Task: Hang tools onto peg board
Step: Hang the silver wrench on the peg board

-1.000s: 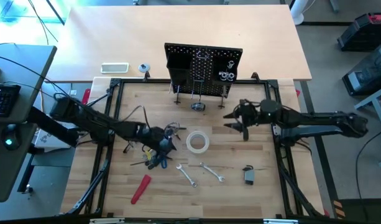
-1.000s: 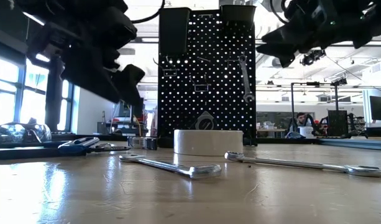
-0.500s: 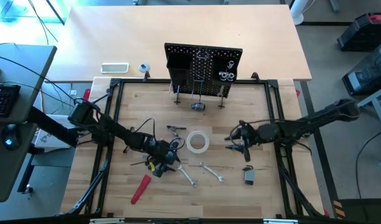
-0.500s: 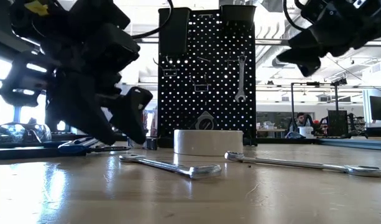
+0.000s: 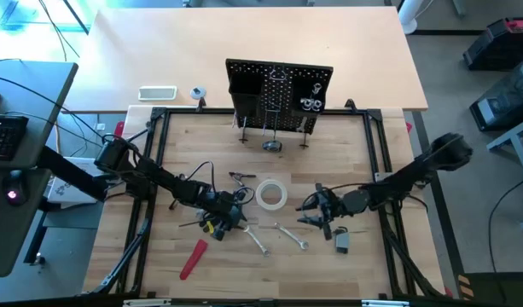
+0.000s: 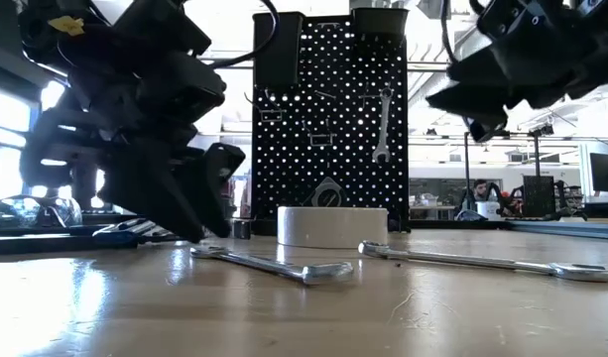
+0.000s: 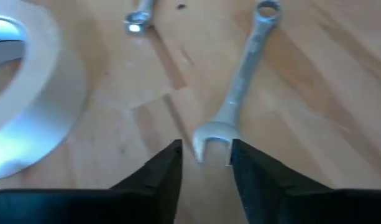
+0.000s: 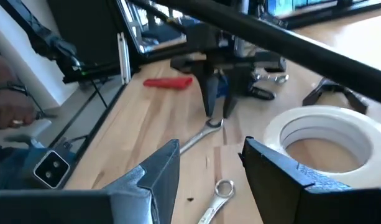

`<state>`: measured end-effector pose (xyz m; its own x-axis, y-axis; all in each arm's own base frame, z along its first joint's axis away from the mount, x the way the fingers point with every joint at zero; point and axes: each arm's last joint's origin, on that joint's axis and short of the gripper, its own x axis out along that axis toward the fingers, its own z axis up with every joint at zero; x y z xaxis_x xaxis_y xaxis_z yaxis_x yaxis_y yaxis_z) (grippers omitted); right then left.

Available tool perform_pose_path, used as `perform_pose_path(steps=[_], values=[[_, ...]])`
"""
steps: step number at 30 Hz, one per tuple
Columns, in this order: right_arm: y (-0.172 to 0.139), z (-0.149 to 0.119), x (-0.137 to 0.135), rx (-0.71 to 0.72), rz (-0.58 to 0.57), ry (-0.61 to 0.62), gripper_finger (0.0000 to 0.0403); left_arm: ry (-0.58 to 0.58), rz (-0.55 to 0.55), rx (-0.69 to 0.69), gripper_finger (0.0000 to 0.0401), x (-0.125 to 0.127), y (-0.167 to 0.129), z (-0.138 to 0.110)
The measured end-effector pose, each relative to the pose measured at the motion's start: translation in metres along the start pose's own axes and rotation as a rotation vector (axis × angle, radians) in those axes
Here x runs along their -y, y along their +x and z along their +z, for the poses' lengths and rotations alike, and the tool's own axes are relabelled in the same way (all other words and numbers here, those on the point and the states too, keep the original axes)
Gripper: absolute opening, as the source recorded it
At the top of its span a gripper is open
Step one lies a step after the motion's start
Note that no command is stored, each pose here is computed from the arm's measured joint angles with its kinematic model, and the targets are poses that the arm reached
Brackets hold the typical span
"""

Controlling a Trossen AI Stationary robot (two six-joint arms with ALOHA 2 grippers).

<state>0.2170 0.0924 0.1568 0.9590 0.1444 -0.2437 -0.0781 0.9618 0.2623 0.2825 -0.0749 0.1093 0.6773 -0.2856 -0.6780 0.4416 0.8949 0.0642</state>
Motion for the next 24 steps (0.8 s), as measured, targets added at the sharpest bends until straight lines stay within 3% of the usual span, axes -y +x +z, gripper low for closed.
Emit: perform_pose_path(steps=[5, 10, 17, 24], values=[[0.025, -0.007, -0.011, -0.054, 0.009, 0.001, 0.0172, 0.021, -0.038, 0.0, 0.0069, 0.002, 0.001, -0.001], [0.057, -0.008, -0.027, -0.099, 0.095, -0.015, 0.0172, 0.049, -0.044, 0.007, 0.0039, 0.002, 0.001, 0.0], [0.097, -0.014, -0.042, -0.163, 0.167, -0.041, 0.0172, 0.079, -0.063, 0.022, 0.003, 0.003, 0.002, 0.0], [0.108, -0.012, -0.049, -0.18, 0.179, 0.004, 0.0172, 0.118, -0.067, 0.024, 0.003, 0.005, 0.002, 0.001]])
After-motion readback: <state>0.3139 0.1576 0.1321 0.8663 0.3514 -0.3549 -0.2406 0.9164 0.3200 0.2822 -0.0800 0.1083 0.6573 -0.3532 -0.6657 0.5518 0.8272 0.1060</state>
